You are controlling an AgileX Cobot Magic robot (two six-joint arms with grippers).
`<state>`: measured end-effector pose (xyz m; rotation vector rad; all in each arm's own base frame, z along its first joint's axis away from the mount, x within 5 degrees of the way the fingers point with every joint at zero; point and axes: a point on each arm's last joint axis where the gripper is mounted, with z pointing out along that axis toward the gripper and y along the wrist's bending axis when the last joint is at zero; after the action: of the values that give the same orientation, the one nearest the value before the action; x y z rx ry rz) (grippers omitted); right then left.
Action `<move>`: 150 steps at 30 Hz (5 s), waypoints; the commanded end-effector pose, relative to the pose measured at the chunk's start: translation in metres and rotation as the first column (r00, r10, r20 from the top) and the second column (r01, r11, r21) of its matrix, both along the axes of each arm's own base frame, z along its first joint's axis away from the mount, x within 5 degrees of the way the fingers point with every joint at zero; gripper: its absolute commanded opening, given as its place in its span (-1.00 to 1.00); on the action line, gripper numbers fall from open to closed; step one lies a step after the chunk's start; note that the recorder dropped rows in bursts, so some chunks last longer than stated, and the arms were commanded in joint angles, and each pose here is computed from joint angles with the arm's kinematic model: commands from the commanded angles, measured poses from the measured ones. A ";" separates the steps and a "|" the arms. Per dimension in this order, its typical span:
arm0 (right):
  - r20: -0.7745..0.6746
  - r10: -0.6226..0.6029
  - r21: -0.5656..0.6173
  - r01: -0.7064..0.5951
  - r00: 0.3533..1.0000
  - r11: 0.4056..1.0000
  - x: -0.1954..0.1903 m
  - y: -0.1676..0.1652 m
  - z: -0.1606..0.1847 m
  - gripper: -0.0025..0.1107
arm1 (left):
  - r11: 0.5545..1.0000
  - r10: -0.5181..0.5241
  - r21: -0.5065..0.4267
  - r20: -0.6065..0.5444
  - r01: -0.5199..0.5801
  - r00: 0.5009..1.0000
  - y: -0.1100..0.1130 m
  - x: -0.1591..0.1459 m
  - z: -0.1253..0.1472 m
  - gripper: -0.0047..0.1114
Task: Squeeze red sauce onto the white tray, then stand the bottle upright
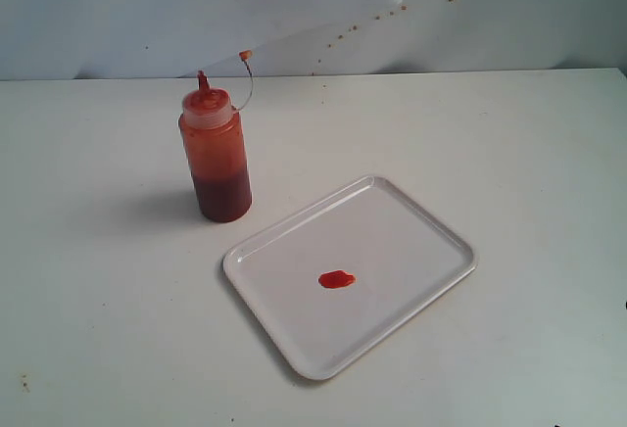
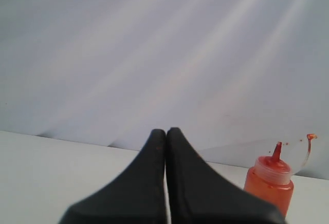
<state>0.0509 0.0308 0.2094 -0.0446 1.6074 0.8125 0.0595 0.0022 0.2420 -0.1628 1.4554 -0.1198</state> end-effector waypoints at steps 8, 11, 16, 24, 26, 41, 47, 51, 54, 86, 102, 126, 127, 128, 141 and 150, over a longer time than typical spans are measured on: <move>-0.001 0.000 -0.001 0.000 1.000 1.000 0.000 0.000 -0.001 -0.96 | 0.998 0.007 0.069 -0.084 -0.001 0.996 0.000 0.000 -0.008 -0.91; -0.001 0.000 -0.001 0.000 1.000 1.000 0.000 0.000 -0.001 -0.96 | 0.996 0.008 0.085 -0.121 0.002 0.993 0.000 0.000 -0.011 -0.91; -0.001 0.000 -0.001 0.000 1.000 1.000 0.000 0.000 -0.001 -0.96 | 0.996 0.011 0.091 -0.148 0.003 0.989 0.000 0.002 -0.029 -0.91; -0.001 0.000 -0.001 0.000 1.000 1.000 0.000 0.000 -0.001 -0.96 | 0.996 0.010 0.088 -0.203 0.008 0.979 0.000 0.002 -0.043 -0.91; -0.001 0.000 -0.001 0.000 1.000 1.000 0.000 0.000 -0.001 -0.96 | 0.996 0.008 0.086 -0.227 0.011 0.974 0.000 0.002 -0.045 -0.91; -0.001 0.000 -0.001 0.000 1.000 1.000 0.000 0.000 -0.001 -0.96 | 0.989 0.015 0.139 -0.374 0.040 0.927 0.000 -0.001 -0.059 -0.91; -0.001 0.000 -0.001 0.000 1.000 1.000 0.000 0.000 -0.001 -0.96 | 0.984 -0.017 0.160 -0.374 0.082 0.927 -0.002 -0.001 -0.059 -0.91; -0.001 0.000 -0.001 0.000 1.000 1.000 0.000 0.000 -0.001 -0.96 | 0.982 -0.030 0.160 -0.371 0.096 0.928 -0.003 0.000 -0.059 -0.91; -0.001 0.000 -0.001 0.000 1.000 1.000 0.000 0.000 -0.001 -0.96 | 0.982 -0.030 0.160 -0.371 0.096 0.928 -0.003 0.000 -0.059 -0.91; -0.001 0.000 -0.001 0.000 1.000 1.000 0.000 0.000 -0.001 -0.96 | 0.984 -0.018 0.158 -0.371 0.082 0.928 -0.002 0.000 -0.059 -0.91; 0.108 -0.409 -0.337 0.421 0.906 0.842 0.007 -0.026 -0.009 -0.96 | 0.984 -0.017 0.160 -0.371 0.082 0.928 -0.002 0.000 -0.059 -0.91; 0.045 -0.490 -0.590 0.418 0.871 0.691 0.003 -0.034 -0.027 -0.96 | 0.984 -0.018 0.158 -0.371 0.082 0.928 -0.002 0.000 -0.059 -0.91; 0.045 -0.490 -0.590 0.418 0.871 0.691 0.003 -0.034 -0.027 -0.96 | 0.984 -0.018 0.158 -0.371 0.082 0.928 -0.002 0.000 -0.059 -0.91; 0.045 -0.490 -0.590 0.418 0.871 0.691 0.003 -0.034 -0.027 -0.96 | 0.984 -0.018 0.158 -0.371 0.082 0.928 -0.002 0.000 -0.059 -0.91; 0.043 -0.480 -0.569 0.416 0.876 0.709 0.003 -0.032 -0.026 -0.96 | 0.984 -0.017 0.160 -0.371 0.082 0.928 -0.002 0.000 -0.059 -0.91; 0.040 -0.479 -0.582 0.410 0.877 0.702 0.003 -0.033 -0.027 -0.96 | 0.984 -0.018 0.158 -0.371 0.082 0.928 -0.002 0.000 -0.059 -0.91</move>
<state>0.0538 -0.0014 0.1833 -0.0359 1.8282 -0.0665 0.0591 0.0002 0.1843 -0.0203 1.8431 -0.0080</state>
